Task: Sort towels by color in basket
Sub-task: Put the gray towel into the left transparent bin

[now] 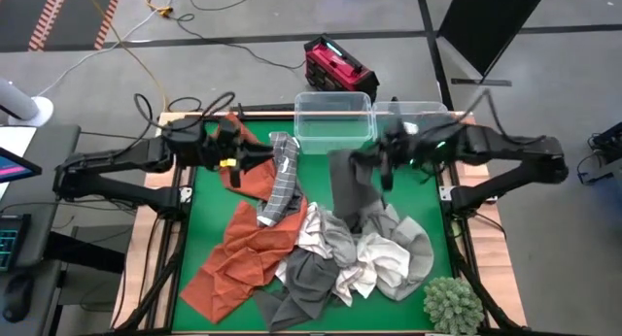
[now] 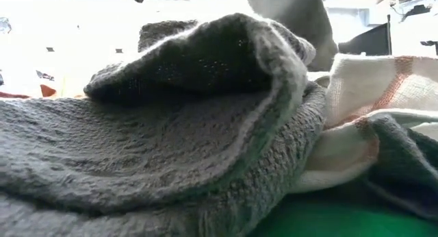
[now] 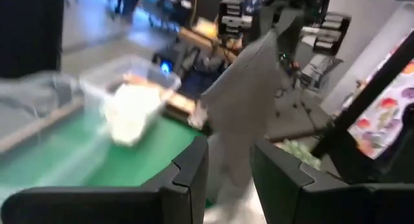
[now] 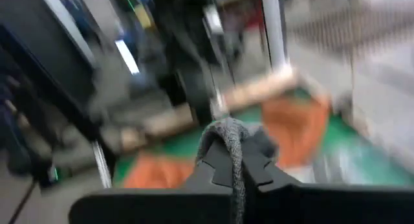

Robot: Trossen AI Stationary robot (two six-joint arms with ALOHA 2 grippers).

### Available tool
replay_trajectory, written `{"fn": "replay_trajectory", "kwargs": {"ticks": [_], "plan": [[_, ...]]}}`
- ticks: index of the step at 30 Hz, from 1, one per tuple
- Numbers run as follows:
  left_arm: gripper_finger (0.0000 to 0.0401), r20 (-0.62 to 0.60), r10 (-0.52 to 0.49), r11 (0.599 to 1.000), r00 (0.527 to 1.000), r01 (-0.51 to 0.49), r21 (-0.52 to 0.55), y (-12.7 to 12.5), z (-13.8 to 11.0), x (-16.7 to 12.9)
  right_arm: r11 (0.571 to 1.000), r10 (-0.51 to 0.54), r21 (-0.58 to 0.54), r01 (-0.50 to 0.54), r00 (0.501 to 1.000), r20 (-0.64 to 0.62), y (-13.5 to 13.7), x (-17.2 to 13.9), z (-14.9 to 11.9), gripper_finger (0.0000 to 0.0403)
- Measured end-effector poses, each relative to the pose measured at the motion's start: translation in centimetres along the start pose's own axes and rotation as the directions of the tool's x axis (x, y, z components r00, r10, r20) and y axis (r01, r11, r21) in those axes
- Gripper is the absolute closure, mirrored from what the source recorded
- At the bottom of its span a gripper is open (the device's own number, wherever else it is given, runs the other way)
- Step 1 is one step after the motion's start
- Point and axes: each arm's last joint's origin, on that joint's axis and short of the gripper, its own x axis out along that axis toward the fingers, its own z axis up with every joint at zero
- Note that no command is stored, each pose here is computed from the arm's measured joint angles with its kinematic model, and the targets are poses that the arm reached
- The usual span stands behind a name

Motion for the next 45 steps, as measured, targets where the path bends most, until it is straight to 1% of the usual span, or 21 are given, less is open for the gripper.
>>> {"fn": "replay_trajectory", "kwargs": {"ticks": [2, 5, 7, 9, 12, 14, 19, 24, 27, 28, 29, 31, 33, 34, 36, 37, 38, 39, 40, 43, 45], "plan": [[0.0294, 0.047, 0.01, 0.999, 0.999, -0.012, 0.035, -0.4, 1.5, 0.1, 0.998, 0.019, -0.061, -0.011, 0.991, 0.129, -0.2, -0.4, 1.8, 0.0386], [0.0294, 0.103, 0.037, 0.997, 0.994, -0.044, 0.067, -0.7, 3.2, 0.0, 0.987, 0.031, -0.162, 0.013, 0.963, 0.266, -0.5, -0.4, 4.1, 0.0386], [0.0294, 0.122, 0.054, 0.995, 0.991, -0.064, 0.076, -0.8, 4.0, -0.2, 0.975, 0.034, -0.218, 0.044, 0.939, 0.343, -0.9, -0.1, 5.7, 0.0386], [0.0294, 0.138, 0.071, 0.994, 0.988, -0.082, 0.077, -0.8, 4.4, -0.5, 0.96, 0.06, -0.271, 0.066, 0.899, 0.434, -1.2, 0.2, 7.5, 0.0386], [0.0294, 0.147, 0.079, 0.994, 0.986, -0.09, 0.07, -0.7, 4.6, -0.9, 0.937, 0.11, -0.335, 0.102, 0.823, 0.558, -1.6, 0.4, 10.4, 0.0386], [0.0294, 0.149, 0.08, 0.994, 0.986, -0.09, 0.066, -0.6, 4.7, -1.0, 0.921, 0.137, -0.367, 0.13, 0.775, 0.617, -1.7, 0.3, 12.3, 0.0386], [0.0294, 0.109, 0.095, 0.994, 0.99, -0.101, 0.05, -0.5, 4.3, -1.3, 0.858, 0.238, -0.474, 0.199, 0.663, 0.709, -1.6, 0.1, 16.4, 0.0387], [0.0294, 0.099, 0.098, 0.994, 0.99, -0.102, 0.04, -0.5, 4.2, -1.3, 0.806, 0.335, -0.529, 0.264, 0.533, 0.777, -1.3, -1.3, 20.1, 0.0386], [0.0294, 0.098, 0.099, 0.994, 0.99, -0.103, 0.04, -0.5, 4.2, -1.3, 0.785, 0.38, -0.547, 0.291, 0.471, 0.796, -1.3, -1.6, 21.5, 0.0386], [0.0294, 0.098, 0.101, 0.994, 0.99, -0.105, 0.04, -0.5, 4.2, -1.3, 0.777, 0.393, -0.549, 0.307, 0.445, 0.805, -1.5, -1.3, 21.6, 0.0385], [0.0294, 0.099, 0.105, 0.993, 0.99, -0.109, 0.039, -0.5, 4.2, -1.3, 0.764, 0.417, -0.544, 0.347, 0.378, 0.827, -1.6, -1.3, 21.5, 0.0385], [0.0294, 0.099, 0.109, 0.993, 0.989, -0.113, 0.038, -0.5, 4.2, -1.3, 0.749, 0.441, -0.527, 0.401, 0.291, 0.849, -2.1, -1.7, 21.6, 0.0385], [0.0294, 0.095, 0.115, 0.992, 0.989, -0.119, 0.037, -0.4, 4.2, -1.3, 0.746, 0.454, -0.506, 0.434, 0.226, 0.862, -2.5, -2.2, 21.8, 0.0384], [0.0294, 0.094, 0.118, 0.992, 0.988, -0.122, 0.037, -0.4, 4.1, -1.3, 0.748, 0.454, -0.497, 0.44, 0.208, 0.867, -2.8, -2.6, 21.9, 0.0384], [0.0294, 0.093, 0.13, 0.99, 0.987, -0.134, 0.036, -0.4, 4.1, -1.3, 0.76, 0.447, -0.488, 0.429, 0.199, 0.872, -3.3, -3.1, 22.2, 0.0384], [0.0294, 0.095, 0.141, 0.989, 0.985, -0.144, 0.031, -0.3, 4.1, -1.1, 0.771, 0.442, -0.486, 0.411, 0.204, 0.873, -3.6, -3.2, 22.3, 0.0384], [0.0294, 0.098, 0.159, 0.987, 0.982, -0.162, 0.021, -0.2, 4.0, -0.9, 0.785, 0.433, -0.487, 0.384, 0.223, 0.873, -3.8, -3.1, 22.3, 0.0384], [0.0294, 0.099, 0.182, 0.983, 0.978, -0.185, 0.018, -0.1, 3.9, -0.5, 0.798, 0.42, -0.487, 0.356, 0.252, 0.872, -4.1, -2.9, 22.3, 0.0384], [0.0294, 0.101, 0.195, 0.98, 0.976, -0.198, 0.021, 0.0, 3.8, 0.1, 0.809, 0.402, -0.486, 0.331, 0.293, 0.868, -4.5, -2.6, 22.3, 0.0384], [0.0294, 0.108, 0.208, 0.973, 0.972, -0.217, 0.082, 0.3, 3.3, 2.5, 0.83, 0.342, -0.482, 0.28, 0.427, 0.837, -5.3, -1.1, 22.0, 0.0384], [0.0292, 0.127, 0.199, 0.97, 0.972, -0.214, 0.116, 0.5, 2.9, 4.2, 0.837, 0.313, -0.48, 0.262, 0.489, 0.814, -5.6, -0.5, 21.8, 0.0384]]}}
